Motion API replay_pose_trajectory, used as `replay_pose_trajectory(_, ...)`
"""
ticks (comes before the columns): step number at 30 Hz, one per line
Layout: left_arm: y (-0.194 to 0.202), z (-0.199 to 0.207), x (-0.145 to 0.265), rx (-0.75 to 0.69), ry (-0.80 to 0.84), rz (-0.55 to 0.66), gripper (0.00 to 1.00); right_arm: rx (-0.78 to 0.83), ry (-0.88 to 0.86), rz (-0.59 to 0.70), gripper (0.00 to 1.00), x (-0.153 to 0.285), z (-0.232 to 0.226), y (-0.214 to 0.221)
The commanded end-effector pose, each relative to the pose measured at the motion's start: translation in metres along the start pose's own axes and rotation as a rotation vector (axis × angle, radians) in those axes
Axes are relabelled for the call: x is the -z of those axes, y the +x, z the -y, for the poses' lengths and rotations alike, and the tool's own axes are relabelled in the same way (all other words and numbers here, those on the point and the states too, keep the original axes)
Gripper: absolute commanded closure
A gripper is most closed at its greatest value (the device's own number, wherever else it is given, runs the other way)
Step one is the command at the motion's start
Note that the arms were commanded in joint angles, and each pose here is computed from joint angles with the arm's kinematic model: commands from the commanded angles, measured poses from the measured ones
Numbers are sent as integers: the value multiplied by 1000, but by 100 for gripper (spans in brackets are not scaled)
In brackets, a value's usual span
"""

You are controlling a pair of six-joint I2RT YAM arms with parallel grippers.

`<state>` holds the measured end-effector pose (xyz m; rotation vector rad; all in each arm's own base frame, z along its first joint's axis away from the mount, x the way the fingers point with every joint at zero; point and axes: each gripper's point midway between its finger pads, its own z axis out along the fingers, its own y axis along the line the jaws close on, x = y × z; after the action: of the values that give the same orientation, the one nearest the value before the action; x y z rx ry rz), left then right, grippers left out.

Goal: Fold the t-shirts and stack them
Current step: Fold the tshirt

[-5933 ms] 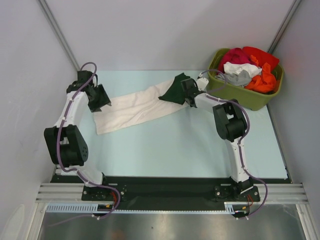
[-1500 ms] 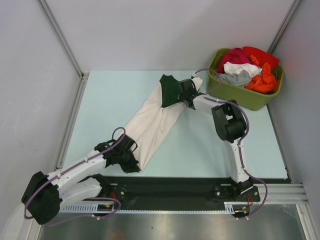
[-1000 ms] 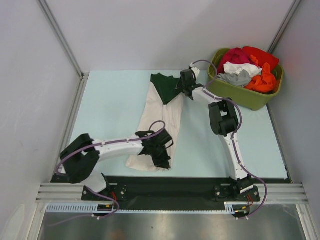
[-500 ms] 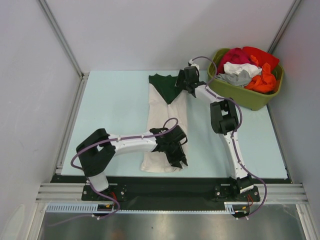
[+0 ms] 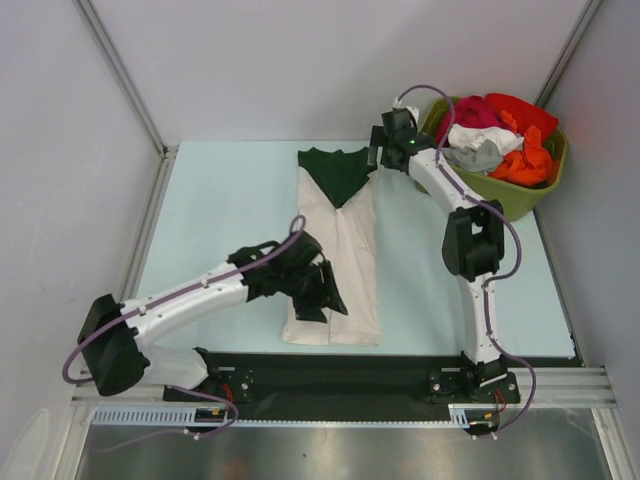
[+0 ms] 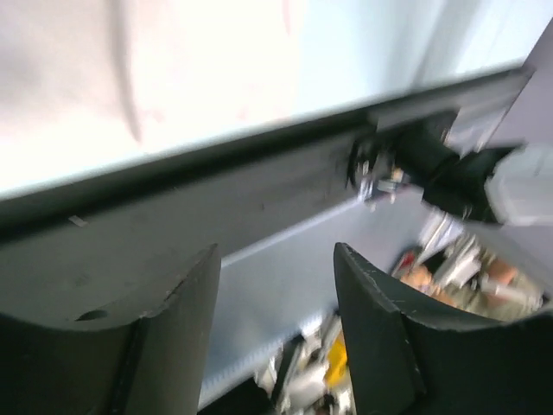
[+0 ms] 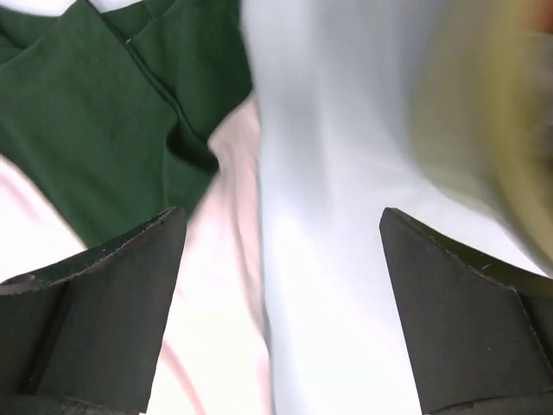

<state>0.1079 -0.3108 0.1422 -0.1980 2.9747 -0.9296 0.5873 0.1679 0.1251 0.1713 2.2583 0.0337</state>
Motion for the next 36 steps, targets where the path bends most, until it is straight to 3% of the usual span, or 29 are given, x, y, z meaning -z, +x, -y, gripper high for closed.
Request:
replay_pose_trajectory(1, -36, -48, 18, -41, -90, 101, 41, 40, 45, 10, 0, 87, 24, -30)
replay_pose_trajectory(4, -68, -87, 29, -29, -132, 187, 45, 53, -55, -99, 0, 110, 16, 11)
replay_pose_trajectory(5, -76, -98, 31, -74, -147, 203, 46, 42, -103, -75, 0, 137, 13, 4)
replay_pose_trajectory(6, -89, -114, 34, -44, -173, 225, 46, 58, -159, -164, 0, 142, 6, 41)
replay_pose_trajectory(8, -97, -132, 34, -82, -202, 209, 46, 40, -260, -182, 0, 178, 0, 53)
replay_pose_trajectory(9, -102, -144, 32, -57, -219, 196, 46, 10, -349, -281, 1, 189, -7, 88)
replay_pose_trajectory(11, -103, -154, 30, -73, -223, 168, 45, -38, -522, -343, 7, 230, -19, 111)
replay_pose_trajectory(12, -100, -161, 26, -66, -231, 148, 44, -54, -553, -423, 10, 233, -16, 150)
replay_pose_trajectory(14, -99, -166, 22, -63, -211, 130, 43, -113, -645, -494, 15, 257, -21, 178)
replay_pose_trajectory(15, -93, -173, 18, -52, -214, 110, 42, -128, -702, -464, 16, 270, -24, 180)
replay_pose_trajectory(17, -89, -176, 12, -47, -190, 90, 41, -198, -721, -573, 19, 281, -17, 229)
replay_pose_trajectory(18, -85, -181, 8, -33, -185, 73, 41, -208, -778, -556, 23, 292, -21, 230)
replay_pose_trajectory(22, -83, -176, -2, -22, -146, 21, 41, -263, -810, -689, 32, 308, -15, 283)
replay_pose_trajectory(26, -79, -177, -13, -18, -123, -16, 39, -259, -803, -744, 33, 310, -8, 308)
replay_pose_trajectory(31, -70, -170, -26, -51, -89, -32, 37, -270, -797, -824, 47, 309, -2, 334)
replay_pose_trajectory(36, -60, -178, -36, -84, -139, -56, 37, -275, -776, -823, 49, 308, 3, 344)
